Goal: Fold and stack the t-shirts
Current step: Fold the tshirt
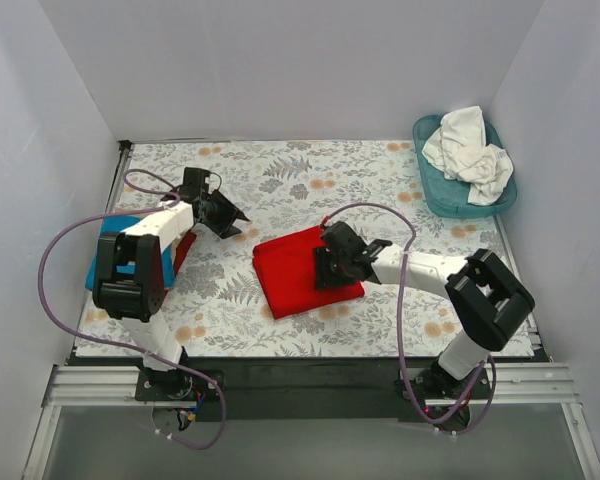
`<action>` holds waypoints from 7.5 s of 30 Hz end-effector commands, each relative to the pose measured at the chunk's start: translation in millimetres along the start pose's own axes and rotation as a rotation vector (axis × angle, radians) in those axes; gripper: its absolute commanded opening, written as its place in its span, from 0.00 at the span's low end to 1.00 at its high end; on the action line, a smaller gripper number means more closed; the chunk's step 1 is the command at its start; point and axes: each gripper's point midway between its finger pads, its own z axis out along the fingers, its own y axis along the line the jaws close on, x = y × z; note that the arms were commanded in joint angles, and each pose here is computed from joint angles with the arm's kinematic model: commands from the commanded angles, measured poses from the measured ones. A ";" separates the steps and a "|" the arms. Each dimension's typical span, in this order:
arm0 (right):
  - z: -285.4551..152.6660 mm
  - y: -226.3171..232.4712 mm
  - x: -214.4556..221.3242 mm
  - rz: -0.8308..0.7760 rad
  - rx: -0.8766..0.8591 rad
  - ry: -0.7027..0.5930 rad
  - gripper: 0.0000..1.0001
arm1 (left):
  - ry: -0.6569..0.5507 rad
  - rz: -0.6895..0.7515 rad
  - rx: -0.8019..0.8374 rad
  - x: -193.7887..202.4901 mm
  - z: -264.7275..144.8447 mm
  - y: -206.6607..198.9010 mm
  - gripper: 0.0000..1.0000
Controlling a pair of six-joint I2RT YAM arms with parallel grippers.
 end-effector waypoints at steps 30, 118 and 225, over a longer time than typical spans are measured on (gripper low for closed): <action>-46.2 -17.8 -55.6 -0.051 -0.160 -0.173 0.62 | 0.069 0.075 -0.202 108.0 -3.7 70.7 0.15; 31.5 -87.2 -191.6 0.099 -0.237 -0.269 0.06 | 0.132 0.277 0.040 6.9 49.0 -41.1 0.00; -50.9 -25.2 -182.4 0.169 -0.364 -0.368 0.05 | 0.018 0.384 0.142 -0.8 -20.1 -113.5 0.00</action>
